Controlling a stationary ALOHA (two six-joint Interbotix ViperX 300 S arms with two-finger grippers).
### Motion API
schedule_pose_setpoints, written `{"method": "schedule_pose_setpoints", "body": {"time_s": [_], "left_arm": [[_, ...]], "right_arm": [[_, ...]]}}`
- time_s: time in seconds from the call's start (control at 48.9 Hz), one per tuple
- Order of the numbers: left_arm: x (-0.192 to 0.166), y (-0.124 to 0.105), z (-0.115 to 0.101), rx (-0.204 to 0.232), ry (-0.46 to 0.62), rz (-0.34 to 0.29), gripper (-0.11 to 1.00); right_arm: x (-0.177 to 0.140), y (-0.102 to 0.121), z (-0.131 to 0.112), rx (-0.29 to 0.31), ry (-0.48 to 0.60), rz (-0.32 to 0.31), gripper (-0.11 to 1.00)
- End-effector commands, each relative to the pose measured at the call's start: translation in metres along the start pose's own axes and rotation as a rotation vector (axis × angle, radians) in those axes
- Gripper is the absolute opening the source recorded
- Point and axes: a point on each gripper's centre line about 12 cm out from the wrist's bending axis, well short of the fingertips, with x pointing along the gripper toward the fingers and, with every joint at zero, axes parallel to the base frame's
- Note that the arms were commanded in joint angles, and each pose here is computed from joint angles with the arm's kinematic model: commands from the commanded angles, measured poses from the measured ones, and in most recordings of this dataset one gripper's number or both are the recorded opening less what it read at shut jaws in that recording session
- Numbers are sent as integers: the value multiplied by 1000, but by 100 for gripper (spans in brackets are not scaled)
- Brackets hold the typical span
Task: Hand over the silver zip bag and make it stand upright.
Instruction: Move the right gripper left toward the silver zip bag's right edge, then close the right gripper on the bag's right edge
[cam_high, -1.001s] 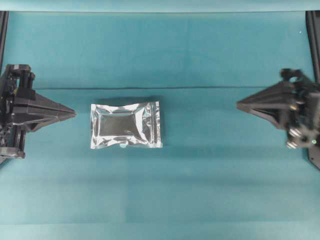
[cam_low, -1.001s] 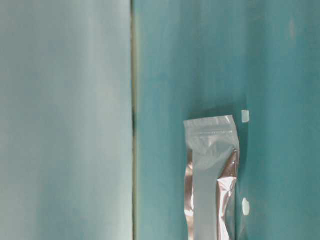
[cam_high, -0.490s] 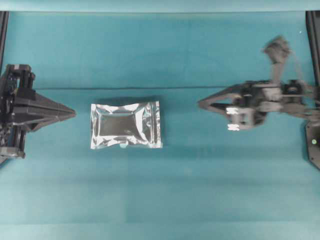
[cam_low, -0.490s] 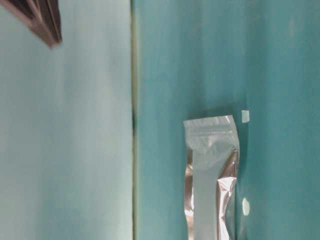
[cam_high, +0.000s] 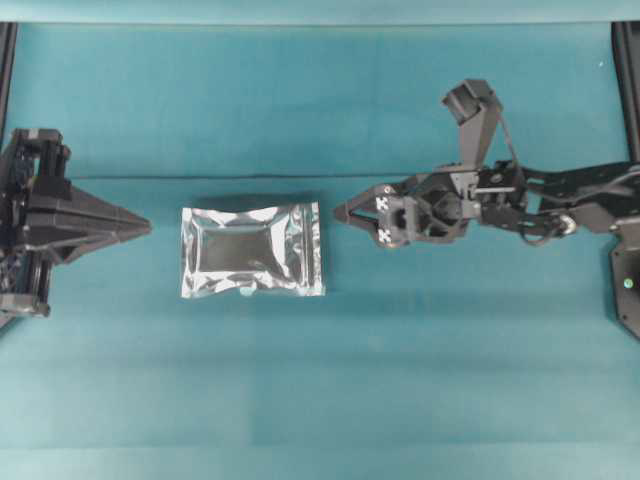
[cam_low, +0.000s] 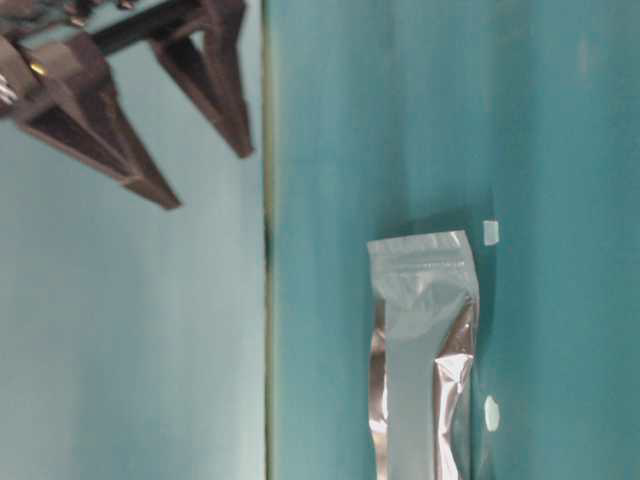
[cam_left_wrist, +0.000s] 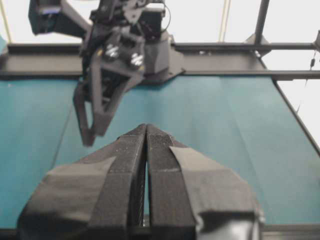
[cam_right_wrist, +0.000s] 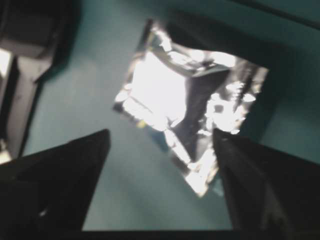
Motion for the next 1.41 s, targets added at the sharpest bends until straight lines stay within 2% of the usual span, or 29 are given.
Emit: {"method": "schedule_pose_setpoints", "body": {"time_s": [0.0,0.143,0.266,0.552,0.858,1.165,1.39], "left_arm": [[4,0,8,5,-18,-1,0],[6,0,5,3,-5,0,0],[7,0,3,4,3,-1,0],[8,0,2,4,8,1,0],[7,0,0,3,18,1,0],[6,0,-5,-14,66,2,0],[6,1,-6,-12,71,6,0]], "right_arm": [[4,-1,3,38,-30,14,89],[16,-13,-5,92,-26,-12,88],[28,-24,-20,134,0,-41,88],[53,-33,-38,216,-16,-21,88],[86,-37,-45,212,-8,-43,87],[98,-42,-46,218,-4,-64,87],[117,-30,-45,222,-1,-46,87]]}}
